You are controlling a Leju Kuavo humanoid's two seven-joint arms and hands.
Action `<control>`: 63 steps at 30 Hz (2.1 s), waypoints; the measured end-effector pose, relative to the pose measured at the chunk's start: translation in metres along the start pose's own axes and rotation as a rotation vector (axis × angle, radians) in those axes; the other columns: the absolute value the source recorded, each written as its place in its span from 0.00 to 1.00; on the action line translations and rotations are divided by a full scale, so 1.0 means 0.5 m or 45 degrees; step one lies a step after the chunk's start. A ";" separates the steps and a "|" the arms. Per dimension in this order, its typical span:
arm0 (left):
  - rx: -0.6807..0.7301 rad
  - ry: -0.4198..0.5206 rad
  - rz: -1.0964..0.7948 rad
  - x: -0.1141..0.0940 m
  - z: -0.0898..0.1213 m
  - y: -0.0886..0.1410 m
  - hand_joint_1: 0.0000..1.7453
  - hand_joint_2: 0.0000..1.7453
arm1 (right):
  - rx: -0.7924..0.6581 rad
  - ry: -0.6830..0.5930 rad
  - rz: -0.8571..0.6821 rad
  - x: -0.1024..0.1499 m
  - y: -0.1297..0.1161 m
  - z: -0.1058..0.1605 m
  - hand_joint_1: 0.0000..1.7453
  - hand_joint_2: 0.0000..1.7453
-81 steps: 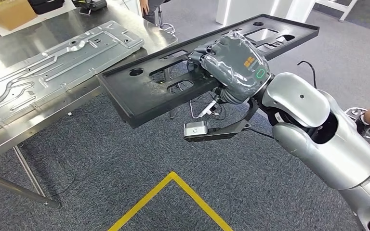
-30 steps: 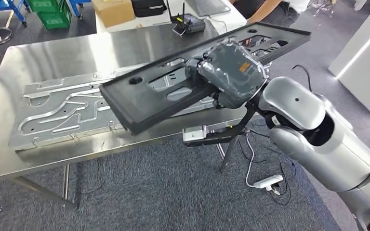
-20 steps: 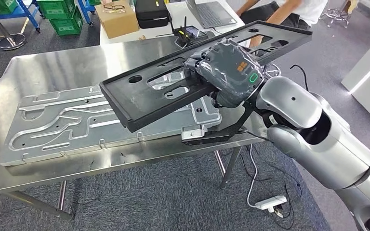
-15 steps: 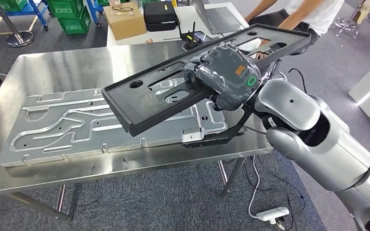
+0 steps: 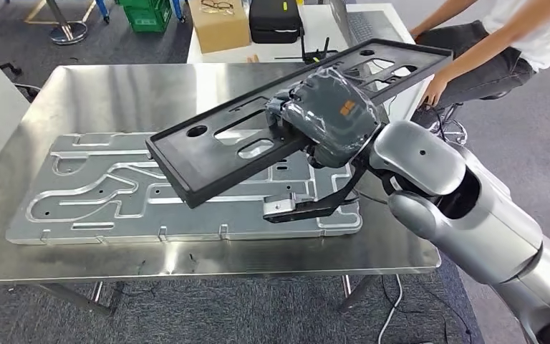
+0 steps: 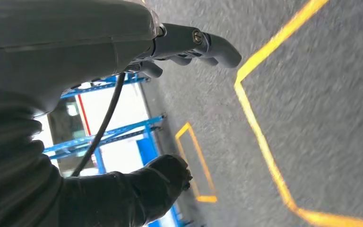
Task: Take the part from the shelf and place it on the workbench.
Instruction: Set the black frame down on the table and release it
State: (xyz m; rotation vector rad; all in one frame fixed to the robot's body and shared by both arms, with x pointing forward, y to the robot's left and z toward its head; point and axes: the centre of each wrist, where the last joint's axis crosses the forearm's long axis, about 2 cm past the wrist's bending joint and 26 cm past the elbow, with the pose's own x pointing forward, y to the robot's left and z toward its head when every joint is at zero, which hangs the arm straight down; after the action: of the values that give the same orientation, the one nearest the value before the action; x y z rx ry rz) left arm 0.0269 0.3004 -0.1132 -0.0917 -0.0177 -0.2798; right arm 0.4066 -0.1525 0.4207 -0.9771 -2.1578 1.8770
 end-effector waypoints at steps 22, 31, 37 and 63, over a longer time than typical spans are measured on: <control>-0.002 -0.003 0.004 0.003 0.000 0.001 0.00 1.00 | 0.102 -0.016 -0.047 0.016 0.045 -0.006 1.00 1.00; -0.003 -0.003 0.006 0.002 0.000 0.001 0.00 1.00 | 0.118 -0.019 -0.054 0.021 0.053 -0.009 1.00 1.00; -0.006 -0.004 0.005 0.002 0.000 0.001 0.00 1.00 | 0.125 -0.022 -0.054 0.023 0.057 -0.010 1.00 1.00; -0.275 -0.161 -0.338 -0.030 0.013 0.070 0.00 1.00 | 0.157 -0.197 -0.105 0.188 0.101 -0.150 1.00 1.00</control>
State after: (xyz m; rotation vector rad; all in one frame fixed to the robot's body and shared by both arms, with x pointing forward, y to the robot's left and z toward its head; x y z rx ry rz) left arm 0.0218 0.3385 -0.1103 -0.3229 -0.1258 -0.5407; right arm 0.3888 -0.0380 0.3613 -0.7315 -2.0968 2.0796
